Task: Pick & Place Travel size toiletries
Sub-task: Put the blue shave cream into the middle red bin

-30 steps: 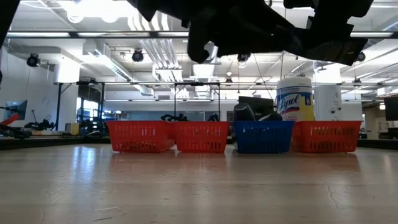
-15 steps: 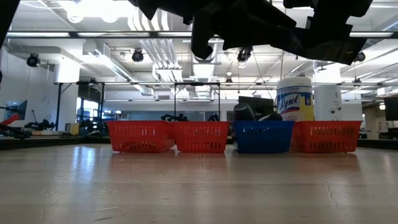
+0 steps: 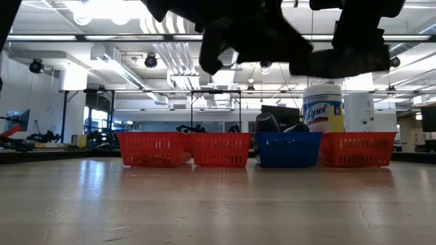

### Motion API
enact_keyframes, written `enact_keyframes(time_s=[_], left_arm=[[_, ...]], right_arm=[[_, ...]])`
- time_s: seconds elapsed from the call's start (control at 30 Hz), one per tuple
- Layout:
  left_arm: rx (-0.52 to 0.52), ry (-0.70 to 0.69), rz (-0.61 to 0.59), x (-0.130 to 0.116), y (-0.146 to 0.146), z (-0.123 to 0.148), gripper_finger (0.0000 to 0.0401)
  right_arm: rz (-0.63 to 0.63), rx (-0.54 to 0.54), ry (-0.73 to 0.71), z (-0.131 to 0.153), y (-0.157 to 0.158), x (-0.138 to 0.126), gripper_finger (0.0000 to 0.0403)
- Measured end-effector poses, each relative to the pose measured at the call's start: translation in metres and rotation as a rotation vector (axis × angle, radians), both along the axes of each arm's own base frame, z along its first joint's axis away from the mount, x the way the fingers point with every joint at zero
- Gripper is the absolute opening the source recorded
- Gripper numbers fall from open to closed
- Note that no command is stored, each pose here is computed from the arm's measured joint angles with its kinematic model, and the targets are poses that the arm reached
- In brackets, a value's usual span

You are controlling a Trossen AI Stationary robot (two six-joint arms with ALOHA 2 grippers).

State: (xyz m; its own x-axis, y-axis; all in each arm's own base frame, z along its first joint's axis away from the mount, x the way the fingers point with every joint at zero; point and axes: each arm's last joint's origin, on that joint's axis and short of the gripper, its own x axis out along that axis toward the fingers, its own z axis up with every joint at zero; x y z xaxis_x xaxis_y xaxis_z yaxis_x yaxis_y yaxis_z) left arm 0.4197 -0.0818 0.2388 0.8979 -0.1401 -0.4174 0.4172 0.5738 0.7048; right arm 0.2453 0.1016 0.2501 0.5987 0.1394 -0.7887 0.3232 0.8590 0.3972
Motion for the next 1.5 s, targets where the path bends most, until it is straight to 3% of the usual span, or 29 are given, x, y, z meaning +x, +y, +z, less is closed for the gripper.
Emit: enact_keyframes(time_s=[0.33, 0.5, 0.63, 0.83, 0.93, 1.03, 1.17, 1.4, 1.5], left_arm=[[-0.019, 0.101, 0.224, -0.009, 0.007, -0.004, 0.0067], [-0.142, 0.183, 0.233, -0.013, 0.006, -0.008, 0.0046], [-0.422, 0.230, 0.388, -0.011, 0.008, -0.016, 0.0062], [-0.934, 0.251, 0.734, -0.001, 0.018, -0.025, 0.0149], [-1.064, 0.229, 0.780, 0.012, 0.015, -0.022, 0.0196], [-1.109, 0.266, 0.827, 0.026, 0.008, -0.026, 0.0236], [-1.073, 0.366, 0.899, 0.040, -0.001, -0.038, 0.0266], [-0.919, 0.484, 0.912, 0.034, -0.016, -0.042, 0.0256], [-0.942, 0.445, 0.949, 0.027, -0.016, -0.028, 0.0246]], right_arm=[[-0.055, 0.003, -0.046, 0.019, -0.004, -0.008, 0.0179], [-0.108, -0.039, 0.011, 0.020, -0.007, -0.018, 0.0202], [-0.147, -0.072, 0.132, 0.013, -0.006, -0.030, 0.0218], [-0.384, -0.099, 0.298, 0.008, -0.006, -0.058, 0.0240], [-0.463, -0.100, 0.353, 0.009, -0.003, -0.072, 0.0252], [-0.515, -0.096, 0.376, 0.010, 0.000, -0.084, 0.0260], [-0.507, -0.081, 0.372, 0.011, 0.008, -0.090, 0.0263], [-0.358, -0.040, 0.305, 0.008, 0.025, -0.088, 0.0240], [-0.402, -0.038, 0.324, 0.004, 0.023, -0.090, 0.0232]])
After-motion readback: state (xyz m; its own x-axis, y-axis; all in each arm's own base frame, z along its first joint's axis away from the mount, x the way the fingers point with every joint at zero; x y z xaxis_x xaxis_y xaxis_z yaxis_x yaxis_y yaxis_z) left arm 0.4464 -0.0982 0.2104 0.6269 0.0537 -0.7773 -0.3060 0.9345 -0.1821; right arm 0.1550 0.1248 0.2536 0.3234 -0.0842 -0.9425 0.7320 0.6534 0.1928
